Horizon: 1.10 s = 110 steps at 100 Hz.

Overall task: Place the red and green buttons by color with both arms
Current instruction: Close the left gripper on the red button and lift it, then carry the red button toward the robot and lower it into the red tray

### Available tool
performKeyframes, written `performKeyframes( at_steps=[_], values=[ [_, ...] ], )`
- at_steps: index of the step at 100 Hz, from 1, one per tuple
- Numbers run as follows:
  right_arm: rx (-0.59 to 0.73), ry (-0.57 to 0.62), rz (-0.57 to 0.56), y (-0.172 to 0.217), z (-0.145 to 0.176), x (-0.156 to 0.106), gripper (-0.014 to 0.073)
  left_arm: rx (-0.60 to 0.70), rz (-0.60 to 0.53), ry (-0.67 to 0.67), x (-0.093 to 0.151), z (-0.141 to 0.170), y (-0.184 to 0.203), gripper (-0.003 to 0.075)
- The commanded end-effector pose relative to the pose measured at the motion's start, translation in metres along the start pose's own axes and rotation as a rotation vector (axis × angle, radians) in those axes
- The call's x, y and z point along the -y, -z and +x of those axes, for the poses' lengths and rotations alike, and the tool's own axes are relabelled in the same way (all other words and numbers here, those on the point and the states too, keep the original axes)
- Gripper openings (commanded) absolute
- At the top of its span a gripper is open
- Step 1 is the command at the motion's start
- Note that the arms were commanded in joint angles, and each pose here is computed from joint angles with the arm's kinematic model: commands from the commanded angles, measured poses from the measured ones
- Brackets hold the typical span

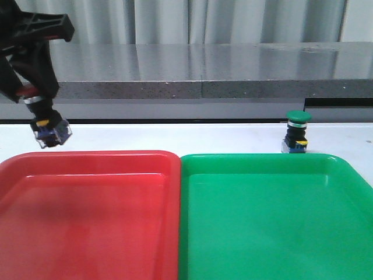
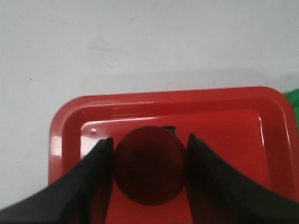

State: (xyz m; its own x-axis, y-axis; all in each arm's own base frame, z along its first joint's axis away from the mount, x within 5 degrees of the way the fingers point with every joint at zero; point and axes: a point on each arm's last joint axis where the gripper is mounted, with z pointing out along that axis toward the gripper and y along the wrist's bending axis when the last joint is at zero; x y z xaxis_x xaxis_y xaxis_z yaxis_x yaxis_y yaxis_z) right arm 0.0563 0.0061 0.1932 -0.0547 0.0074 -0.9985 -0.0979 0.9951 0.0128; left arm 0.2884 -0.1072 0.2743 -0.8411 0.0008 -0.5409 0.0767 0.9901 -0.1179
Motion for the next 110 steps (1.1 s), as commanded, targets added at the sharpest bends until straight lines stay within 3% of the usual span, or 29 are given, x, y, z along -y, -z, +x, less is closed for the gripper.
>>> performKeyframes(
  at_steps=[1,40,76,110],
  values=[
    [0.122,0.002,0.012,0.003,-0.014,0.001,-0.0110,0.109,0.065,0.000,0.014,-0.002,0.014,0.0148],
    [0.122,0.002,0.012,0.003,-0.014,0.001,-0.0110,0.137,0.111,-0.014,0.023,0.011,0.001,0.0148],
    [0.122,0.002,0.012,0.003,-0.014,0.001,-0.0110,0.036,0.072,-0.021,0.025,0.018,-0.036,0.0148],
    [0.122,0.002,0.012,0.003,-0.014,0.001,-0.0110,0.022,0.067,-0.023,0.024,0.021,-0.039,0.0148]
  ],
)
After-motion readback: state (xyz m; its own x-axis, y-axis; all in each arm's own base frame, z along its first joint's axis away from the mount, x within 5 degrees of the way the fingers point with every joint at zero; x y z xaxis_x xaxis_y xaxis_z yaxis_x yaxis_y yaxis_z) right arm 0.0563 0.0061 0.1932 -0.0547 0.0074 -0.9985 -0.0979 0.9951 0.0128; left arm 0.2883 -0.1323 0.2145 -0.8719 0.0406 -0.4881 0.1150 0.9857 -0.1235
